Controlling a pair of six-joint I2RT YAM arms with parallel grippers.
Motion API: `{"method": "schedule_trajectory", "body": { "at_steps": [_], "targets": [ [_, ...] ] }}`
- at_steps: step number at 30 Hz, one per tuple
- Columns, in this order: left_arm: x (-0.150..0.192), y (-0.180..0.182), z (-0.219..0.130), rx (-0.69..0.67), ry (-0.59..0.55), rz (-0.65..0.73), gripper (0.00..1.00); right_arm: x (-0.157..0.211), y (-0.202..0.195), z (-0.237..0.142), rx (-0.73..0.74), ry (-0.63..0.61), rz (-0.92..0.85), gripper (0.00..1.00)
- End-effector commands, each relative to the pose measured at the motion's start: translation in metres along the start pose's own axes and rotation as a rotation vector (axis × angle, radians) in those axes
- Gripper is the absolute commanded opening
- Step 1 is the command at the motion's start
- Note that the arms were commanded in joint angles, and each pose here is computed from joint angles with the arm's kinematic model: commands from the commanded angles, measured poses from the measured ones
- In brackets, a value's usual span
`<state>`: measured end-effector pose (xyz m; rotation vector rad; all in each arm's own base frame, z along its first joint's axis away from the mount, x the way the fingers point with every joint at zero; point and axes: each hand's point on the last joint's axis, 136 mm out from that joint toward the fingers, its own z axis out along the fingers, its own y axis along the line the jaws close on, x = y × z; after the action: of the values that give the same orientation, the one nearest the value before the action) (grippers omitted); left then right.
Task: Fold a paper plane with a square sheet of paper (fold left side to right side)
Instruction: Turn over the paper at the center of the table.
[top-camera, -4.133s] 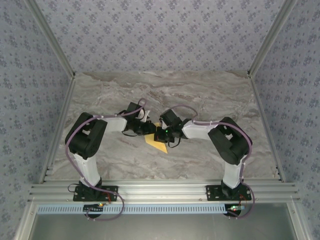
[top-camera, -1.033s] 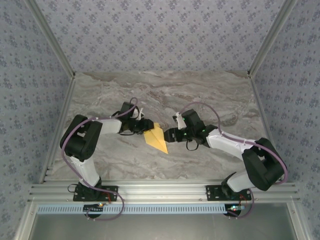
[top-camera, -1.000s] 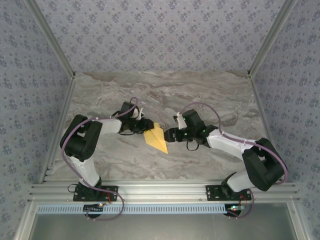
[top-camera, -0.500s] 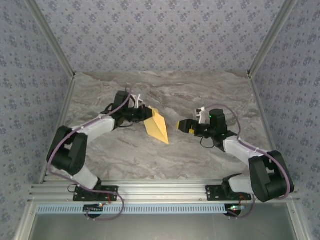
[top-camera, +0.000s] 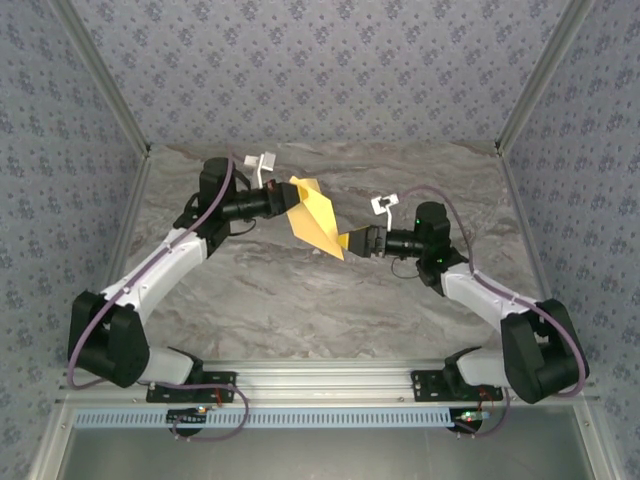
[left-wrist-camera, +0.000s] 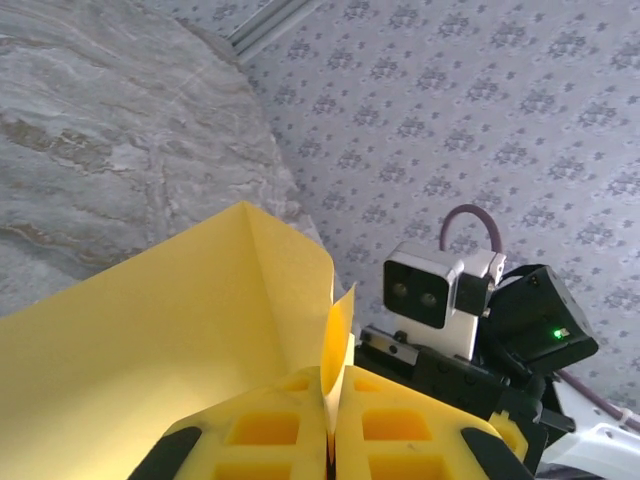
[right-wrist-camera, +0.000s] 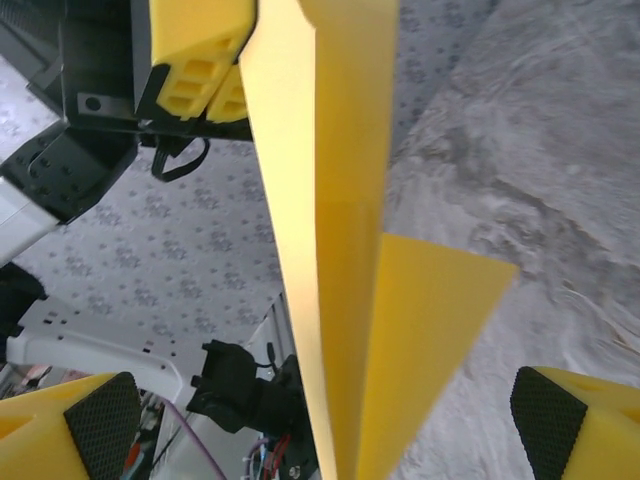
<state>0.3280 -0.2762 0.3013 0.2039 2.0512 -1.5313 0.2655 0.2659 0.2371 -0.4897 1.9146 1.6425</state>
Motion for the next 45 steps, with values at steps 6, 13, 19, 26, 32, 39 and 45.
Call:
{"method": "schedule_trajectory", "body": {
  "at_steps": [6,13,19,26,32,39,45],
  "targets": [
    [-0.003,-0.063,-0.007,0.165,0.005,0.075,0.07,-0.015,0.017,0.025,-0.100,0.002,0.018,0.96],
    [0.008,-0.055,-0.001,0.155,0.038,0.058,0.07,-0.018,0.028,0.026,-0.119,0.014,0.010,0.69],
    [0.014,-0.047,0.000,0.133,0.050,0.053,0.07,-0.015,0.024,0.021,-0.085,0.014,0.013,0.52],
    [0.023,-0.033,0.001,0.096,0.072,0.040,0.08,-0.013,0.022,0.016,-0.044,0.023,0.001,0.33],
    [0.027,-0.024,0.003,0.072,0.081,0.033,0.13,-0.010,0.018,0.015,-0.015,0.033,0.003,0.20],
    [0.025,0.002,-0.011,-0.086,0.057,0.064,0.54,0.001,0.003,0.011,0.123,0.095,-0.036,0.13],
    [0.020,0.035,-0.051,-0.394,-0.029,0.153,0.67,0.036,-0.034,0.000,0.521,0.324,-0.179,0.12]
  ]
}}
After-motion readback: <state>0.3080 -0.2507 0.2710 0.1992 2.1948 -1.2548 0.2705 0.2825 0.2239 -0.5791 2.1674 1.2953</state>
